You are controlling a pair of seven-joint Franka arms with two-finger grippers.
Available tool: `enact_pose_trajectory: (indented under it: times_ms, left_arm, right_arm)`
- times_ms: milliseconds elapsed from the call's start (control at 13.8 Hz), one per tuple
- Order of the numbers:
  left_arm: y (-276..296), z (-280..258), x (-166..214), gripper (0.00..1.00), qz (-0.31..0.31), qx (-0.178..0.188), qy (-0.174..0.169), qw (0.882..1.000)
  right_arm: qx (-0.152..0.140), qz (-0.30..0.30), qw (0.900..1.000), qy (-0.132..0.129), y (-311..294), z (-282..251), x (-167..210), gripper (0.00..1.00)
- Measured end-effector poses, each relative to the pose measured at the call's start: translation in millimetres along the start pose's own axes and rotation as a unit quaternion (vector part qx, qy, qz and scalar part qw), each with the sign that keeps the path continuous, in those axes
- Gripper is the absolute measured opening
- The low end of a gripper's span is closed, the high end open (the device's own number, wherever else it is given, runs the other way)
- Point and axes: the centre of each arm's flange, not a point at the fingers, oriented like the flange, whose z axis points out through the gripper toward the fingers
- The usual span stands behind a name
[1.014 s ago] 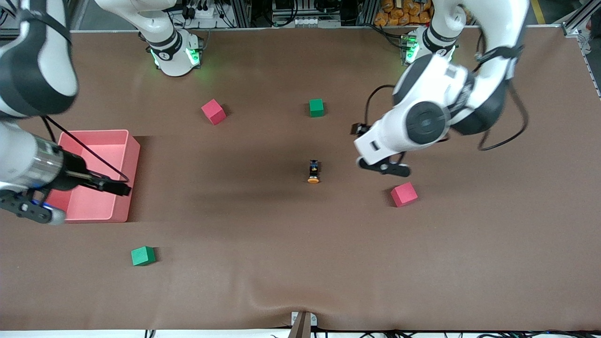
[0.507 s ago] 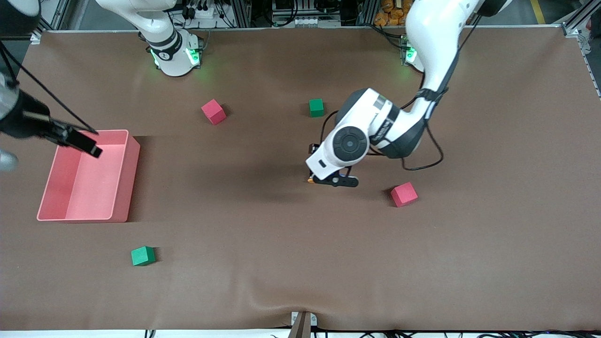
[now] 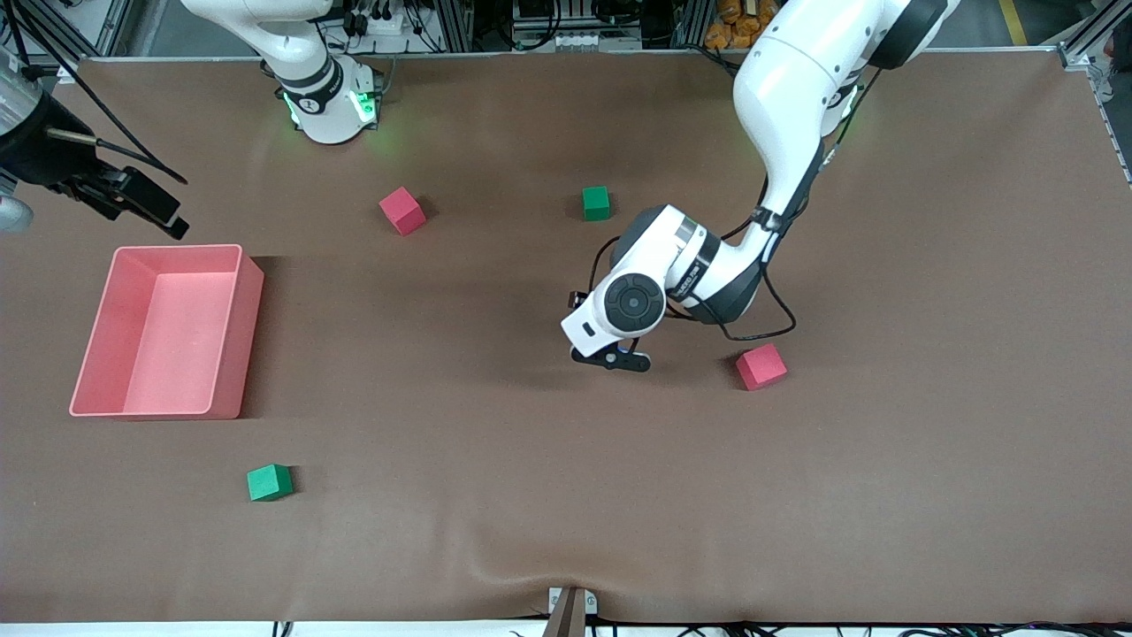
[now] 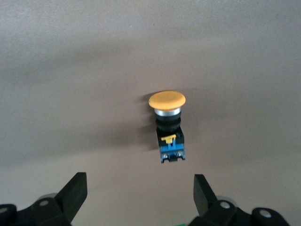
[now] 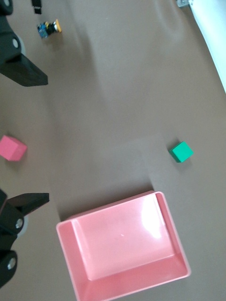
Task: Place and upright button with both arms
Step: 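Lower the left gripper and grasp the button's base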
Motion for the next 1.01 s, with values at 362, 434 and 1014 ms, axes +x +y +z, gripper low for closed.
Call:
enact_pose_trajectory:
  times_ms: [362,434,1014]
  left_arm:
    - [19,20,2,0.97,0.012,0.001,0.002,1.0]
    - [20,23,4,0.97,0.012,0.001,0.002,1.0]
    - [22,44,12,0.76,0.011,-0.001,0.008,1.0]
  right_arm:
    - [-0.002,-0.073,0.997,0.014,13,-8,8,1.0]
    - [-0.002,-0.088,0.996,0.015,17,-9,10,1.0]
    - [-0.025,-0.145,0.989,-0.003,29,-10,15,1.0]
